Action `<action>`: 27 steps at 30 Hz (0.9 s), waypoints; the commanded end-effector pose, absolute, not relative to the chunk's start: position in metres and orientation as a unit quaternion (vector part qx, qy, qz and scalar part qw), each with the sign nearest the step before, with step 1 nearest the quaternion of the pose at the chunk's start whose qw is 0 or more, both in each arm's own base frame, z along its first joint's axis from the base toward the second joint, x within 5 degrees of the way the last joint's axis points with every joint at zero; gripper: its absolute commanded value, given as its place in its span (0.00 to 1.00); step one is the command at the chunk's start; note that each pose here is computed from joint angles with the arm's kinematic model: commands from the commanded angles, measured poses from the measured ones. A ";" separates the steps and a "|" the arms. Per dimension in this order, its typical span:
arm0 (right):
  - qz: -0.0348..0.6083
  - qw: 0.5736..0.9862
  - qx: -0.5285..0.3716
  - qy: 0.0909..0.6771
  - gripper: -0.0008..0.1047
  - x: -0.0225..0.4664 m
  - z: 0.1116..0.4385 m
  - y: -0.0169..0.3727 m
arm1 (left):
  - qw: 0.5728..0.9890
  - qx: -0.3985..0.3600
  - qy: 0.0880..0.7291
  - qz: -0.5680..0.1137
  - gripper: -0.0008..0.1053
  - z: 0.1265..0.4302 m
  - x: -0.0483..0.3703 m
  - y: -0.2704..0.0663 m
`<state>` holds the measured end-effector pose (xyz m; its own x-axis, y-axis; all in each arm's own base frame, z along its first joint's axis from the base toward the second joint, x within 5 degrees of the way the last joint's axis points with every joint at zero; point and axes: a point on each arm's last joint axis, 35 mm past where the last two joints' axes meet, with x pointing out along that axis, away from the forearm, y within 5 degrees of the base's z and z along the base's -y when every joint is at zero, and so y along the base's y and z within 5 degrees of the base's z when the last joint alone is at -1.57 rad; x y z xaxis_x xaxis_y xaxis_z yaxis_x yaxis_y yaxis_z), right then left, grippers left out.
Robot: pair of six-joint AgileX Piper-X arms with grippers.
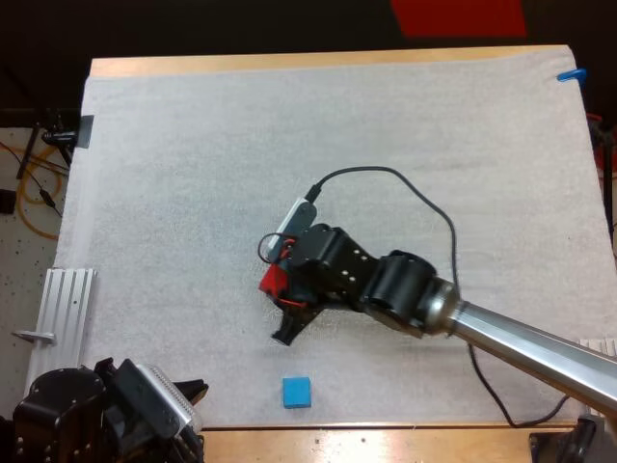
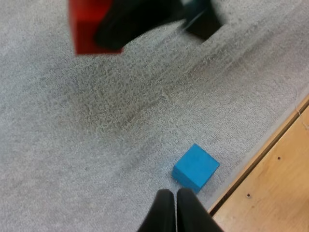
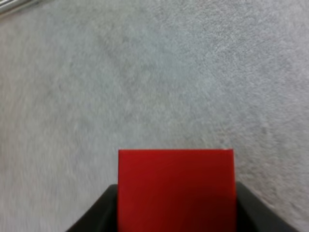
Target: Stack red cube on blue cube
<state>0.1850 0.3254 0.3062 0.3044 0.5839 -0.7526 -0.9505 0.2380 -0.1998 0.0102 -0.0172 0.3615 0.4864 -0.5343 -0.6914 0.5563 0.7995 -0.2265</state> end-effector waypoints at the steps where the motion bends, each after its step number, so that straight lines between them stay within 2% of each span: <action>1: 0.524 0.732 -0.347 0.264 0.29 0.181 0.318 0.319 | 0.860 0.018 0.394 -0.323 0.01 0.363 0.008 -0.017; 9: 0.580 0.673 -0.393 0.239 0.29 0.149 0.329 0.306 | 0.860 0.022 0.393 -0.325 0.01 0.363 0.008 -0.017; 14: 0.631 0.605 -0.428 0.227 0.29 0.129 0.316 0.305 | 0.860 0.022 0.393 -0.325 0.01 0.363 0.008 -0.017; 17: 0.650 0.583 -0.434 0.223 0.29 0.123 0.307 0.305 | 0.860 0.022 0.393 -0.325 0.01 0.363 0.008 -0.017; 20: 0.666 0.563 -0.438 0.217 0.29 0.118 0.300 0.306 | 0.860 0.022 0.393 -0.325 0.01 0.363 0.008 -0.017; 27: 0.670 0.563 -0.436 0.211 0.29 0.118 0.286 0.305 | 0.860 0.022 0.391 -0.325 0.01 0.363 0.008 -0.017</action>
